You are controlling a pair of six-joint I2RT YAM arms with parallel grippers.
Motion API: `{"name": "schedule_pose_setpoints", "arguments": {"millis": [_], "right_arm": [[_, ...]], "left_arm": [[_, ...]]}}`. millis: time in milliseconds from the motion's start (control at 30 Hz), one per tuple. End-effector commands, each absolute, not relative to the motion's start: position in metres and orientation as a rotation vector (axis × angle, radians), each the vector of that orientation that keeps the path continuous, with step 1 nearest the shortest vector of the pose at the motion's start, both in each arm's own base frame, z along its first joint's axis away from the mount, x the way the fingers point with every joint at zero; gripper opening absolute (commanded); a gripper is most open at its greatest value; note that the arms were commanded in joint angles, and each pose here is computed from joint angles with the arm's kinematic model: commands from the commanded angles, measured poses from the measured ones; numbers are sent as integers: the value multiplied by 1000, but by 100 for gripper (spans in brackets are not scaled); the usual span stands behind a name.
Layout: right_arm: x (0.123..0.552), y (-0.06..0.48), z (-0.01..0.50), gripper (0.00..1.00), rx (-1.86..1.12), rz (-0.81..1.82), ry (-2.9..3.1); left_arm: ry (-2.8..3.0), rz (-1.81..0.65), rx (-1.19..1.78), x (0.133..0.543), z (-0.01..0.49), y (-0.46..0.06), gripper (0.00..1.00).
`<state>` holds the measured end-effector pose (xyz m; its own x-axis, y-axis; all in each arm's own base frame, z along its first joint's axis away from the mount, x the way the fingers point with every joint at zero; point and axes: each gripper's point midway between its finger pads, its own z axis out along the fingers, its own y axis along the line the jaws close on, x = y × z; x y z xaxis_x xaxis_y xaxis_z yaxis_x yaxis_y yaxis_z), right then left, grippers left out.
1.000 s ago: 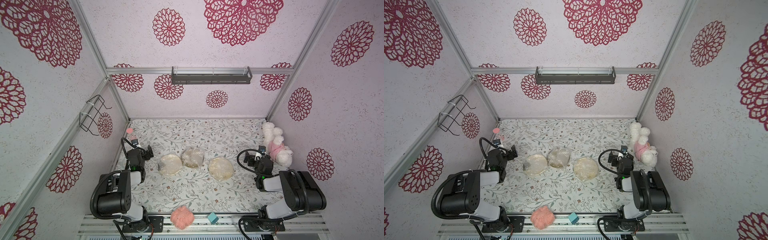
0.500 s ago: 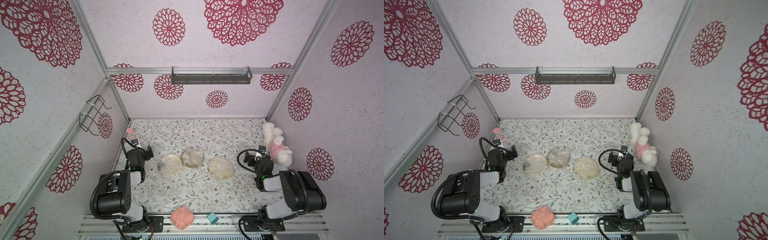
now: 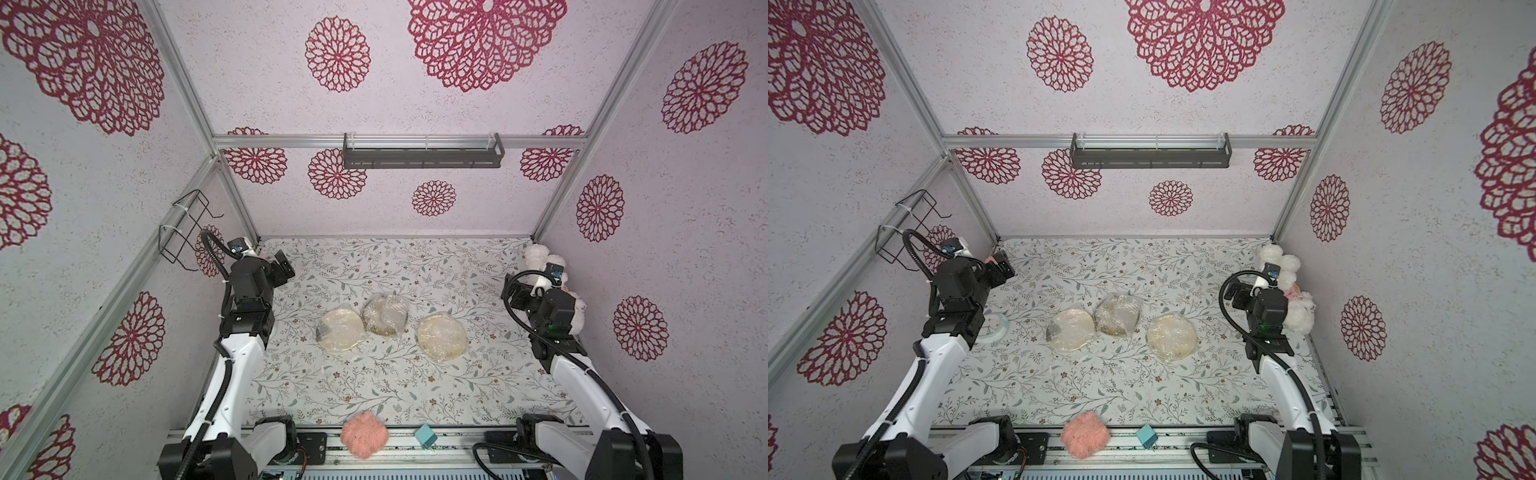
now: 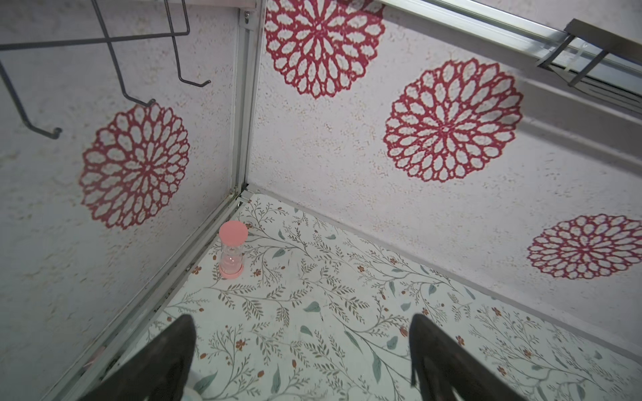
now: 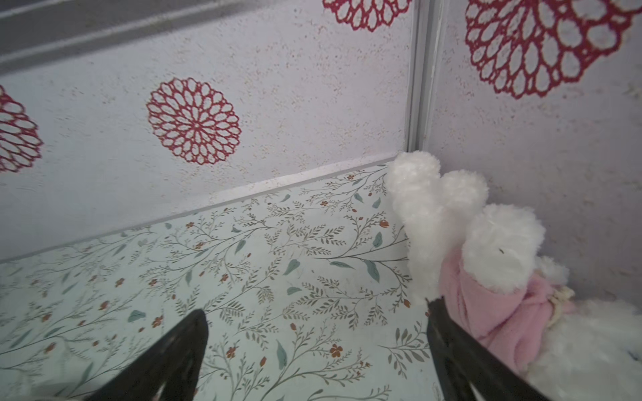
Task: Unpack dinner plates from bubble wrap
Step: Unwrap the bubble wrap at the center of the board.
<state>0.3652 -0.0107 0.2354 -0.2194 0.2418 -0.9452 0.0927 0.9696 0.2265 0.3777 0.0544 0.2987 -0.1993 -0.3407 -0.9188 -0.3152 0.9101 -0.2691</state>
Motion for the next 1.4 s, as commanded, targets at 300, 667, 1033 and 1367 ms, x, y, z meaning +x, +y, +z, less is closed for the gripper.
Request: {"name": "schedule_pose_setpoints", "arguments": {"millis": [300,667,1033,1367], "right_arm": [[320,65,191,90,182,604,2266],[283,80,140,90,180,630,2494],[261,108,112,78,31,432,2597],[271,120,100,75,-107,311,2629]], "left_arm": [[2121,-495,-579,329,232,-58,98],[2175,-748,-387,344,238,-171,98],[2279,-907,-359,336,200,-272,89],[2408,-996,-401,322,142,-329,81]]}}
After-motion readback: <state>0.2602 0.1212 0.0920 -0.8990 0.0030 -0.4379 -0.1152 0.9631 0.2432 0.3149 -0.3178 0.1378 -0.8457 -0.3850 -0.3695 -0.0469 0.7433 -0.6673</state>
